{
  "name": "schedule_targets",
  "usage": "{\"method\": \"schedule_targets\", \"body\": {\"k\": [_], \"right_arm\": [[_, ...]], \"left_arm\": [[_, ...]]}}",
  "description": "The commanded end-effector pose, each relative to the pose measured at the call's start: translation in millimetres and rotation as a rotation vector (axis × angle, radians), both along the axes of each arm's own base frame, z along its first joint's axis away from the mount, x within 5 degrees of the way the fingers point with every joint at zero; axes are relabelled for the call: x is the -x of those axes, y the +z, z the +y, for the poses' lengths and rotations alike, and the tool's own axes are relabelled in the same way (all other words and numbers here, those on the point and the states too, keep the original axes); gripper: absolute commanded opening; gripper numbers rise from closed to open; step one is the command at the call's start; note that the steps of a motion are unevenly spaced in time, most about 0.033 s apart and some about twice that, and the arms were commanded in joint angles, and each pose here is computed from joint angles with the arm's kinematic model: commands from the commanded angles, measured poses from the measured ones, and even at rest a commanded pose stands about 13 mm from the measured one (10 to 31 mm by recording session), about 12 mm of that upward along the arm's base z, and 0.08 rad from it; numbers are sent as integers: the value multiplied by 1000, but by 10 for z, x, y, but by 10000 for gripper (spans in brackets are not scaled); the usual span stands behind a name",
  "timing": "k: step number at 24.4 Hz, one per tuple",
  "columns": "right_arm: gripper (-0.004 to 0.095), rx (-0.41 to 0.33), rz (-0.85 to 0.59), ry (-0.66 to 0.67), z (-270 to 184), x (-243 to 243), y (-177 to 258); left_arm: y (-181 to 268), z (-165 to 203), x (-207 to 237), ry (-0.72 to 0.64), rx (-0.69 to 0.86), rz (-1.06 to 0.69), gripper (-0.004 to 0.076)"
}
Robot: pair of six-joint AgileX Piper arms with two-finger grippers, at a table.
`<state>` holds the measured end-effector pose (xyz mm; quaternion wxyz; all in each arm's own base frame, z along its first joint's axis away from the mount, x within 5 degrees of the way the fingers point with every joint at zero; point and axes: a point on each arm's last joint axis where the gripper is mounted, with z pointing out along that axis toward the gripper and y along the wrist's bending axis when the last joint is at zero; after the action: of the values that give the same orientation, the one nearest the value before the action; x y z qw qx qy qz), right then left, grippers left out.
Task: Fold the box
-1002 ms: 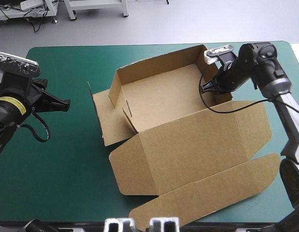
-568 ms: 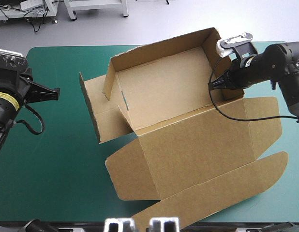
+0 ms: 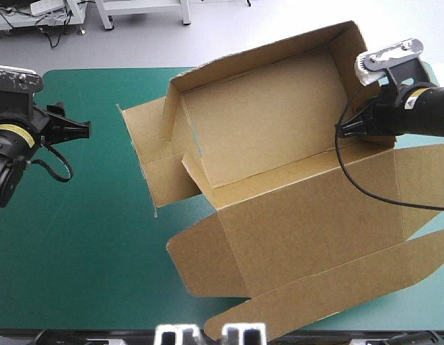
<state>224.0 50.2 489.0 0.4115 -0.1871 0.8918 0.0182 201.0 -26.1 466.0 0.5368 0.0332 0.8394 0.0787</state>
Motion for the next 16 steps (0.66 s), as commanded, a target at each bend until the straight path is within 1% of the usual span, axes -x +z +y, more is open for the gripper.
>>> {"method": "schedule_targets", "body": {"k": [1, 2, 3, 4, 5, 6, 8, 12, 16], "right_arm": [[-20, -47, -50, -55, -132, 137, 146], [-20, -62, -48, -61, -165, 131, 148], [-20, -99, -46, -48, -192, 128, 154], [-20, -114, -46, -32, -204, 121, 155], [-20, -148, -52, -13, -228, 119, 168], [-20, -166, -56, -2, -238, 119, 176], [-20, -179, -61, 23, -228, 122, 185], [-20, -199, -59, 47, -202, 113, 185], [-20, -212, -45, 45, -196, 66, 161]], "left_arm": [[4, 86, -162, -81, 58, -6, 341], [-54, 140, -225, -102, 77, 34, 341], [-156, 239, -322, -122, 105, 96, 341], [-207, 287, -379, -123, 127, 123, 341], [-319, 413, -496, -125, 193, 171, 341], [-435, 499, -592, -141, 258, 204, 341], [-553, 533, -671, -189, 348, 230, 340], [-794, 419, -783, -400, 495, 278, 340], [-816, 269, -790, -617, 588, 209, 340]]}}
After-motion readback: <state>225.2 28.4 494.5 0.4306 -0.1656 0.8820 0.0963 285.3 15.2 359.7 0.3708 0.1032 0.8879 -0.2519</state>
